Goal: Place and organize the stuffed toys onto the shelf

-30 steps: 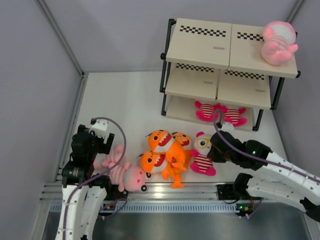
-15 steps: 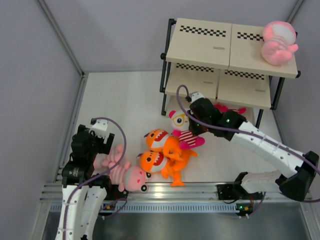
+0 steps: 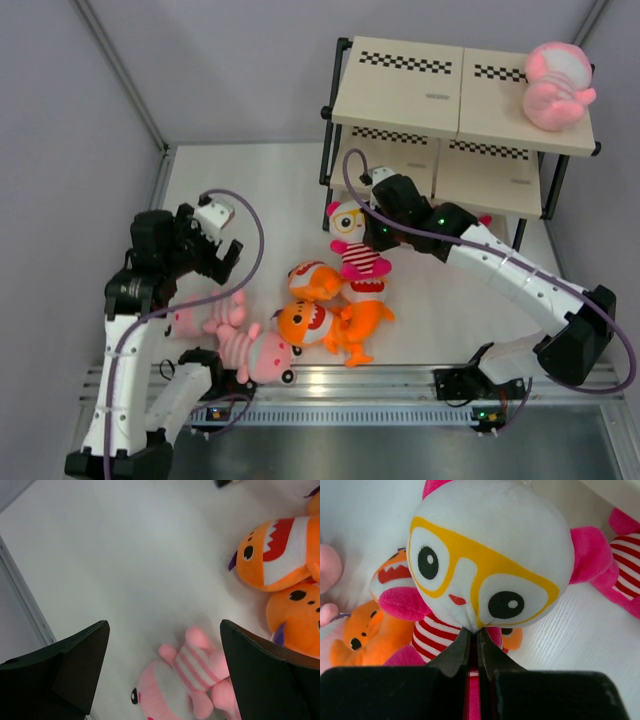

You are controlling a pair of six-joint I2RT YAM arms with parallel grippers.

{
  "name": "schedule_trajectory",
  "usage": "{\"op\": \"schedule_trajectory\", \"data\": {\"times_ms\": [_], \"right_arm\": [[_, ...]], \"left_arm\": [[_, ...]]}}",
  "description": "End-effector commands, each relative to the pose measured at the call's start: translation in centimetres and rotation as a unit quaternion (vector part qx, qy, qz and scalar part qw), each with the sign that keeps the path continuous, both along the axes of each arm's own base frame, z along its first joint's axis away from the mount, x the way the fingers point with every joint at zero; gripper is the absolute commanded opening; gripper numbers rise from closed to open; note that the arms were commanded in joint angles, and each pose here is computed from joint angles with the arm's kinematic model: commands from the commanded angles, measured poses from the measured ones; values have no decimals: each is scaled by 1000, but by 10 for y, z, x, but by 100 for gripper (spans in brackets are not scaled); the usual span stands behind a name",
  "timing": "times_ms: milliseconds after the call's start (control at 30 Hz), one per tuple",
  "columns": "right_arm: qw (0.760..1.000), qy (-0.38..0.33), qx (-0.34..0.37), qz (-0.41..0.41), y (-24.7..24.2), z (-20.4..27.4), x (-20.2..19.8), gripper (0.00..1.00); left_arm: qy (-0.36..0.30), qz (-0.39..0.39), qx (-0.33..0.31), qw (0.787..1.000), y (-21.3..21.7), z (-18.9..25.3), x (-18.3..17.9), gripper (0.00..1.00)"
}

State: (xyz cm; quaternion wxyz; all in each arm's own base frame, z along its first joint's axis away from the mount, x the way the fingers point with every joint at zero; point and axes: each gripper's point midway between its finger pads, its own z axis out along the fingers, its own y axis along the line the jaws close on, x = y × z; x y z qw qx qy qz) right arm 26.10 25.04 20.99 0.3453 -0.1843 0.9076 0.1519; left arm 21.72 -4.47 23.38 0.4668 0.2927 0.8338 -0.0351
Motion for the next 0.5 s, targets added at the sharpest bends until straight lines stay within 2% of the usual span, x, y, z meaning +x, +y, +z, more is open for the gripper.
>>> {"op": "schedule_trajectory", "data": {"times_ms": [0, 33, 100, 200, 233, 300, 467], "right_arm": [[994, -71, 86, -16, 9, 67, 13, 0], [992, -76, 94, -18, 9, 73, 12, 0], [990, -81, 108, -27, 9, 80, 13, 0], [988, -79, 129, -22, 16, 85, 12, 0], [987, -77, 138, -22, 20, 87, 13, 0], [986, -75, 148, -15, 24, 91, 12, 0], [982, -84, 167, -16, 28, 103, 15, 0]], "left_arm": [[-23, -92, -31, 995, -34, 46, 28, 98], [-37, -107, -33, 993, -43, 63, 32, 98], [-10, -115, -36, 993, -58, 60, 45, 99], [-4, -192, -30, 981, -113, 68, 32, 99], [2, -248, -39, 968, -142, 70, 20, 98], [9, -272, -56, 961, -154, 74, 18, 99], [2, -316, -49, 947, -186, 83, 20, 99]]}}
